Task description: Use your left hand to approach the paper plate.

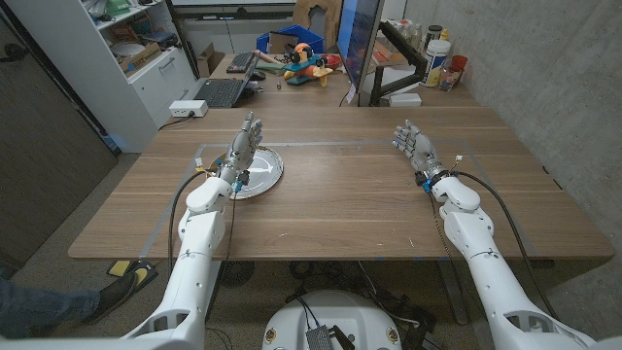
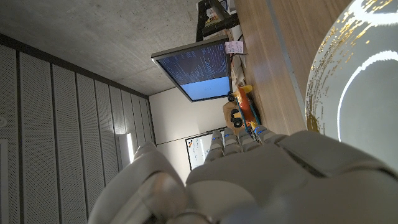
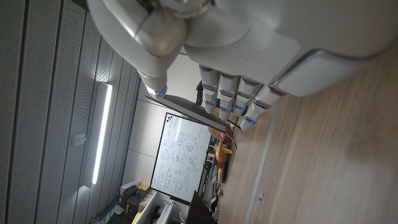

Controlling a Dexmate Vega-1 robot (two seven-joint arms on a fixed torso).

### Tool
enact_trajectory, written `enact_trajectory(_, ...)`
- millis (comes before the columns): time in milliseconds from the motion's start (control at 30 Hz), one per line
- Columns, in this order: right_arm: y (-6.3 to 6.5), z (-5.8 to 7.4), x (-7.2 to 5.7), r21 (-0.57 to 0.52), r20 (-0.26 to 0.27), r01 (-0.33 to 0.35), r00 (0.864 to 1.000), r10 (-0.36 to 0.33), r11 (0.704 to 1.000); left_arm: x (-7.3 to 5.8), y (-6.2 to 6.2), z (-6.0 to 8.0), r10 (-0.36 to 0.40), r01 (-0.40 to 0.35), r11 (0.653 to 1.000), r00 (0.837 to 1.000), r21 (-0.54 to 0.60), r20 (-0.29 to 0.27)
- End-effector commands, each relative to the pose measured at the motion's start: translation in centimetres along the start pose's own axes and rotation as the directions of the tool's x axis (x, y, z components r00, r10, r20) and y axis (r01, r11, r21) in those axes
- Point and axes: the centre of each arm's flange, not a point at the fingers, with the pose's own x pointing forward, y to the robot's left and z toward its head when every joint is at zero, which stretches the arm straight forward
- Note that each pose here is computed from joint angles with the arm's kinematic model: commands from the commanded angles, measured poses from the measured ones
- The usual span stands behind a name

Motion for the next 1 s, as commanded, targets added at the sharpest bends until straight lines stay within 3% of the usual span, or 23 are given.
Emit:
enact_trajectory(33, 0.0, -0.2, 0.5, 0.005, -0.003, -0.003, 1.000, 0.003, 1.000, -0.1, 0.1, 0.5, -0.001, 0.001, 1.000, 1.000, 0.020, 0.011)
enact_trajectory(1000, -0.2, -0.4, 1.1, 0.011, -0.002, 0.003, 1.000, -0.003, 1.000, -1.0, 0.6, 1.8, 0.010, -0.015, 0.992, 0.999, 0.122, 0.035)
